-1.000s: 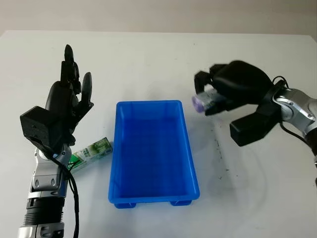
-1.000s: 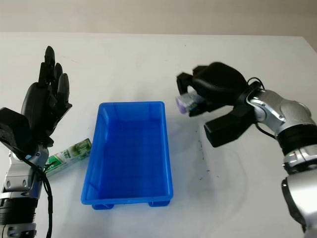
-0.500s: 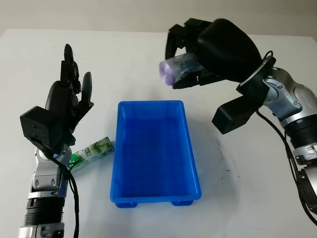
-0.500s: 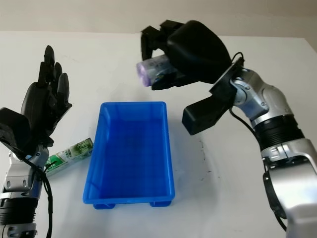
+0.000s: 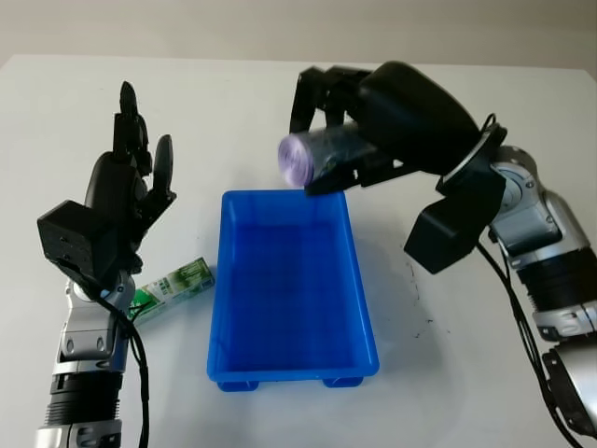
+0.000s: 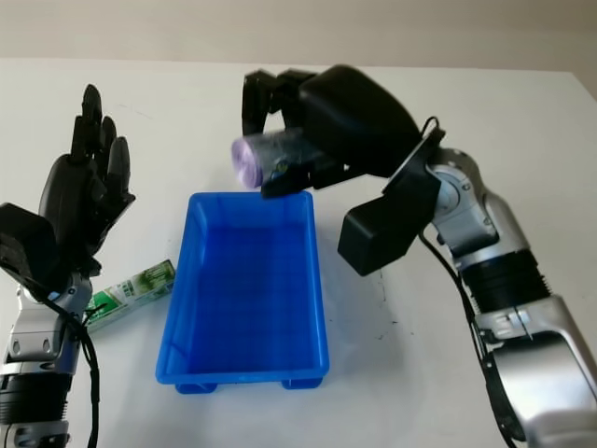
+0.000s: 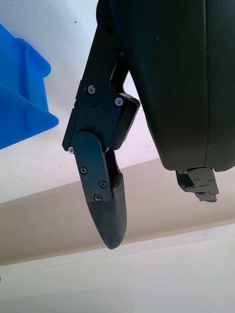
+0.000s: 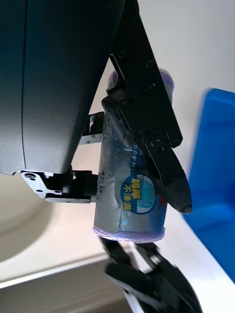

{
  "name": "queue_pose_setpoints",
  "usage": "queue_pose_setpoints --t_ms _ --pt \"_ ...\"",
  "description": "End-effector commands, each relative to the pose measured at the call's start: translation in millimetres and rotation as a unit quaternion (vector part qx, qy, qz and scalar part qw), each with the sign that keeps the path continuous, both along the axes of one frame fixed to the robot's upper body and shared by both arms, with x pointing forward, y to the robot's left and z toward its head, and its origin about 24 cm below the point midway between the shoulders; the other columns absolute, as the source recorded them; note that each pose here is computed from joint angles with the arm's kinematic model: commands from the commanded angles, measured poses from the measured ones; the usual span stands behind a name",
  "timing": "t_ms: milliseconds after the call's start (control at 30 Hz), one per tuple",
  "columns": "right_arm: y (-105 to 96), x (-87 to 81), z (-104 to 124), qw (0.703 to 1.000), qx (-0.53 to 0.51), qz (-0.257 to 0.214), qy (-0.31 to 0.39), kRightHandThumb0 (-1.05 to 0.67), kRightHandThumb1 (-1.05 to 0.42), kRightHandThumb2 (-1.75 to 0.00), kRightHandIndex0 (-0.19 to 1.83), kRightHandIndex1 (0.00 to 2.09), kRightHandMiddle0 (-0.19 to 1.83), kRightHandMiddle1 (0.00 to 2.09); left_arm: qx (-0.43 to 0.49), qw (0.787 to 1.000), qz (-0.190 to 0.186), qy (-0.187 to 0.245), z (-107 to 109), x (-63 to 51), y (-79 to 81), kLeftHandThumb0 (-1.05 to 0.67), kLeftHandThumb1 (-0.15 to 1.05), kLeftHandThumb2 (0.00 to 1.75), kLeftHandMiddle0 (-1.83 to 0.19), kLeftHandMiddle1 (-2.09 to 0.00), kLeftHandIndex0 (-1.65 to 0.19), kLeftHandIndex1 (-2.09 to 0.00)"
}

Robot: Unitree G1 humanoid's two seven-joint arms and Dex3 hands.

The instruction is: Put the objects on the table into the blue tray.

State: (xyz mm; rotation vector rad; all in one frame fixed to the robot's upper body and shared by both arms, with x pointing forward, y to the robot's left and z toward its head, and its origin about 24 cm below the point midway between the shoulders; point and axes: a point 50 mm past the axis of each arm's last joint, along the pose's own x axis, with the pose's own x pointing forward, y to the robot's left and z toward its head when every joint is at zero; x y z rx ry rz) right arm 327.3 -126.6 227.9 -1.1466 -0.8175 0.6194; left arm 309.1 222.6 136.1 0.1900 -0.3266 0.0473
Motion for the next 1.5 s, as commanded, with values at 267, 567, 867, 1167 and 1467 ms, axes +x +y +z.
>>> queue_pose_setpoints --t_ms 267,567,867,1167,1467 --pt "6.8 -8.4 -17.6 0.996 -0.023 0.034 0.084 -0.42 -1.05 -0.20 1.21 2.09 0.98 2.09 0.006 1.000 0.000 -0.008 7.3 0.3 1.0 -0.78 1.05 0.64 0.19 0.00 0.19 0.00" --pt "7.8 -8.6 -29.6 0.982 -0.041 0.070 0.171 -0.51 -1.05 -0.11 0.93 2.09 0.75 2.09 0.006 1.000 -0.003 -0.009 6.8 0.8 -0.6 -0.78 1.05 0.64 0.19 0.00 0.19 0.00" --pt "9.5 -8.1 -35.0 0.973 -0.036 0.099 0.208 -0.53 -1.00 -0.05 0.32 1.96 0.23 1.97 0.011 1.000 -0.002 -0.007 5.8 0.4 -1.4 -0.80 1.05 0.64 0.19 0.00 0.19 0.00" --pt "9.0 -9.5 -36.4 0.972 -0.065 0.104 0.199 -0.70 -1.05 -0.08 0.19 0.69 0.14 0.77 0.005 1.000 -0.001 -0.009 5.1 0.3 -2.4 -0.80 1.05 0.63 0.19 0.00 0.19 0.00" --pt "8.9 -12.1 -38.5 0.966 -0.102 0.102 0.216 -0.77 -1.05 -0.16 -0.03 0.07 -0.01 0.19 0.006 1.000 -0.003 -0.007 5.0 0.2 -2.8 -0.81 1.05 0.64 0.19 0.00 0.19 0.00"
